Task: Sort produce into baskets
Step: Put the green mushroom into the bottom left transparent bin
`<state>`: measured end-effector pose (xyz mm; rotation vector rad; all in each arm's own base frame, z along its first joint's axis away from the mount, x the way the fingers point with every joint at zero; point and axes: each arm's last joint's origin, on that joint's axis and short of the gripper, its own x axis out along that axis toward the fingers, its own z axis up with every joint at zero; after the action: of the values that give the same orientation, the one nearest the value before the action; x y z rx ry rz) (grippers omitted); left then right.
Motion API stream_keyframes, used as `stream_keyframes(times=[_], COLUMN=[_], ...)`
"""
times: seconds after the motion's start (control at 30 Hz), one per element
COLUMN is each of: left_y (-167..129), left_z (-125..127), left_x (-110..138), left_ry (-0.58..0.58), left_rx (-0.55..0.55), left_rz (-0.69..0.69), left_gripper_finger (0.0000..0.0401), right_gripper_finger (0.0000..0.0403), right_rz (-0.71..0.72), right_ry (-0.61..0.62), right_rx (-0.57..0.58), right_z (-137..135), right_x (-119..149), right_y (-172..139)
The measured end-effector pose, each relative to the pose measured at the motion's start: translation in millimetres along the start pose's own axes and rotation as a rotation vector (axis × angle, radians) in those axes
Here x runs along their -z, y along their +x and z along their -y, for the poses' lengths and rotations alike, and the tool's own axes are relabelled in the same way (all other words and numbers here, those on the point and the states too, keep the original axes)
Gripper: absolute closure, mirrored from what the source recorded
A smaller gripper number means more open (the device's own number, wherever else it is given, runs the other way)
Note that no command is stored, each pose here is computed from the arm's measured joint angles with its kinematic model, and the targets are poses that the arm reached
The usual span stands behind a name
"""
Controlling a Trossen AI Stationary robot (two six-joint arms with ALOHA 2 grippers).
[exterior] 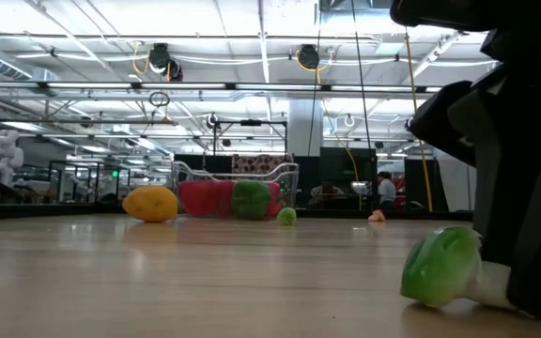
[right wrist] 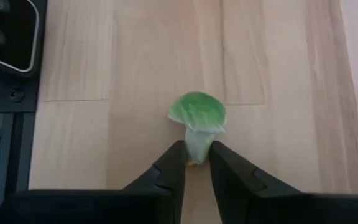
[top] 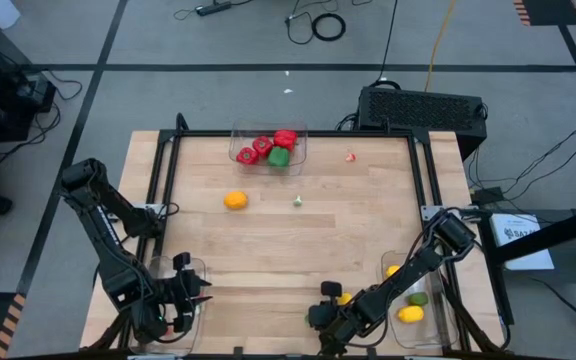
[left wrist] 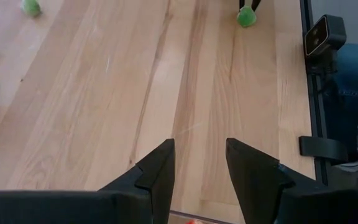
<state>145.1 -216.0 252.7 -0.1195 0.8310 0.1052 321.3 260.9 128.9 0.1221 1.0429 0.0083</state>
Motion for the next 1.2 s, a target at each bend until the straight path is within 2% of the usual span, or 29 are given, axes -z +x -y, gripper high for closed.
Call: stream_keyframes(times=[0.37,0.5,0.7,0.93,1.1,1.2], left_y=[0,0,0,-2,-7,-12], left_z=[0,2,12,23,28,29], left_x=[0,-3,-19,-45,-56,-61], left_ry=[-0.002,-0.014,0.039,0.191,0.33,0.33], left_rx=[-0.006,-0.01,0.0,-0.017,-0.061,-0.075], left_rz=[0.013,0.076,0.282,0.489,0.58,0.626], left_gripper_finger=[0.0251,0.0251,0.0251,0.0244,0.0205,0.0171], right_gripper_finger=[0.036,0.036,0.036,0.036,0.036,0.036], right_rz=[0.002,-0.004,0.031,0.137,0.266,0.338], right_ry=[-0.018,-0.039,-0.129,-0.251,-0.367,-0.414], right_rx=[-0.003,-0.025,-0.016,-0.017,-0.021,0.017], right_z=[-1,-4,-6,5,13,22], right_x=[-3,-12,-51,-113,-154,-174], right_y=[-1,-6,-27,-61,-90,-107])
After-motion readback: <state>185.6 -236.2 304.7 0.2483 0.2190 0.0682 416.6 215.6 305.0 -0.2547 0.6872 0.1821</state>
